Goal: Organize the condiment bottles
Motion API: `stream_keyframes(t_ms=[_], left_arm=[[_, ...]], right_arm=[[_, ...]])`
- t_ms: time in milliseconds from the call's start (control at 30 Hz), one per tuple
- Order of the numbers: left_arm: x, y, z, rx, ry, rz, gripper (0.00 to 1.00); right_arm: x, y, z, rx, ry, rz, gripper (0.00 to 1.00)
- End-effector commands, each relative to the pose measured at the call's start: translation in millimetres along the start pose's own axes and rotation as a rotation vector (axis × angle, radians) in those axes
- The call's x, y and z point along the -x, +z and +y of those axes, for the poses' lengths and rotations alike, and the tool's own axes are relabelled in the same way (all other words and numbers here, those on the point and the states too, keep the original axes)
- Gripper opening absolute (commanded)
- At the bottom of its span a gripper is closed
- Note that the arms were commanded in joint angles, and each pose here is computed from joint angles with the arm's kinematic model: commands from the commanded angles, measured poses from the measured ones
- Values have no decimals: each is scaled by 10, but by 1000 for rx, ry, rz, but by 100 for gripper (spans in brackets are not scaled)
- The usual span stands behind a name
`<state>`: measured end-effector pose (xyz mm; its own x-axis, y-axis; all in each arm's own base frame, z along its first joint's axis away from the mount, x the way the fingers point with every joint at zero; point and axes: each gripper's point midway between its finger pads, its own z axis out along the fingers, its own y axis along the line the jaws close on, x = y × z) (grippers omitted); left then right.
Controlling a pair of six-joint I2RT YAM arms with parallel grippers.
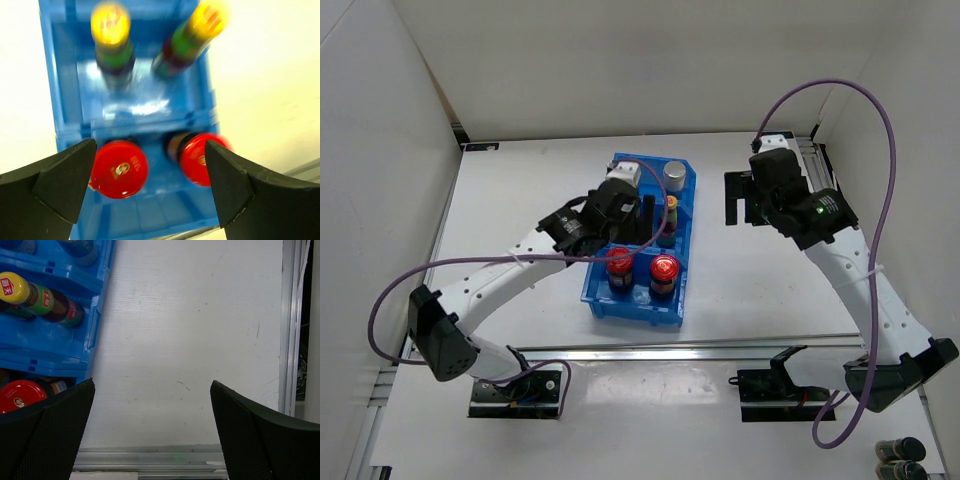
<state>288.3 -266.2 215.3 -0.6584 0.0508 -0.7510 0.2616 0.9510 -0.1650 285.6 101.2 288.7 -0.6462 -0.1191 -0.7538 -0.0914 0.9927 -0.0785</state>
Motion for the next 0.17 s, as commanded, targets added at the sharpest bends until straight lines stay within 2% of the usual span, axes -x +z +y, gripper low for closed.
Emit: stream_keyframes(t_ms=[0,33,133], left_arm=[[582,-486,-86,-60,25,-154,100],[835,-680,-135,-89,34,-221,100],[1222,-1072,-92,-96,61,-343,100]], right_arm=[[292,-169,-1,31,67,-131,99],[325,-193,-3,34,71,-141,99],[413,-182,-10,17,86,-152,99]])
